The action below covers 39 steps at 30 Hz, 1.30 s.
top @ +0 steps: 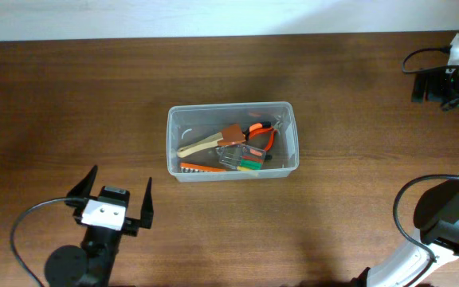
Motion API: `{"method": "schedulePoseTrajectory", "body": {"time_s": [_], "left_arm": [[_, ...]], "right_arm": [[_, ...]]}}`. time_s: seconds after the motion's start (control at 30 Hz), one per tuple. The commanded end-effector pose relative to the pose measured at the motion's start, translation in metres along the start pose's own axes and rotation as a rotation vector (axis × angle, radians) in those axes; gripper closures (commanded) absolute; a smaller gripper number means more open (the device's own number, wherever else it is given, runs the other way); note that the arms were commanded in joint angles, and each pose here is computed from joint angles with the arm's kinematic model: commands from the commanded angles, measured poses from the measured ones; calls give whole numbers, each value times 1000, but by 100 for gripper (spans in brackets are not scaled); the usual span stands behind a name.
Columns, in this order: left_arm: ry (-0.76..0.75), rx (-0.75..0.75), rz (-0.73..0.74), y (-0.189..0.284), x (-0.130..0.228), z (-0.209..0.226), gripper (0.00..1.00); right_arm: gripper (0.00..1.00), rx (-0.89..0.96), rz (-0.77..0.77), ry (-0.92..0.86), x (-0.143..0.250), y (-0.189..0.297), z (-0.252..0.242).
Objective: Pack container
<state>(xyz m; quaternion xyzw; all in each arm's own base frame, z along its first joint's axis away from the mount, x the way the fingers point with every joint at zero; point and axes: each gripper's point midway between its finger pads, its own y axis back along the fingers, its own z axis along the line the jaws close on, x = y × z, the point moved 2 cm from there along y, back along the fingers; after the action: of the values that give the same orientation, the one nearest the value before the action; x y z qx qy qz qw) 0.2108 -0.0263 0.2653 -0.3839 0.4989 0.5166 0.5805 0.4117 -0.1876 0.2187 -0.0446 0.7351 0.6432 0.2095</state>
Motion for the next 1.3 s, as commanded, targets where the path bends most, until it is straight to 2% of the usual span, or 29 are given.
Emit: {"method": "schedulePoseTrajectory", "body": {"time_s": [0.0, 0.2, 0.4, 0.53, 0.8, 1.0, 1.27], "left_arm": [[-19, -18, -39, -4, 15, -1, 1], [-27, -62, -92, -10, 37, 0, 1], [18, -116, -74, -11, 62, 4, 1], [116, -175, -43, -12, 78, 12, 1], [130, -172, 65, -15, 111, 8, 1], [133, -218, 68, -13, 113, 18, 1], [131, -196, 64, -14, 112, 14, 1]], "right_arm": [[1, -8, 5, 6, 0, -3, 2], [1, -8, 5, 6, 0, -3, 2], [1, -8, 5, 6, 0, -3, 2], [1, -8, 5, 6, 0, -3, 2], [1, -8, 5, 6, 0, -3, 2], [1, -8, 5, 6, 0, -3, 2], [1, -8, 5, 6, 0, -3, 2]]}}
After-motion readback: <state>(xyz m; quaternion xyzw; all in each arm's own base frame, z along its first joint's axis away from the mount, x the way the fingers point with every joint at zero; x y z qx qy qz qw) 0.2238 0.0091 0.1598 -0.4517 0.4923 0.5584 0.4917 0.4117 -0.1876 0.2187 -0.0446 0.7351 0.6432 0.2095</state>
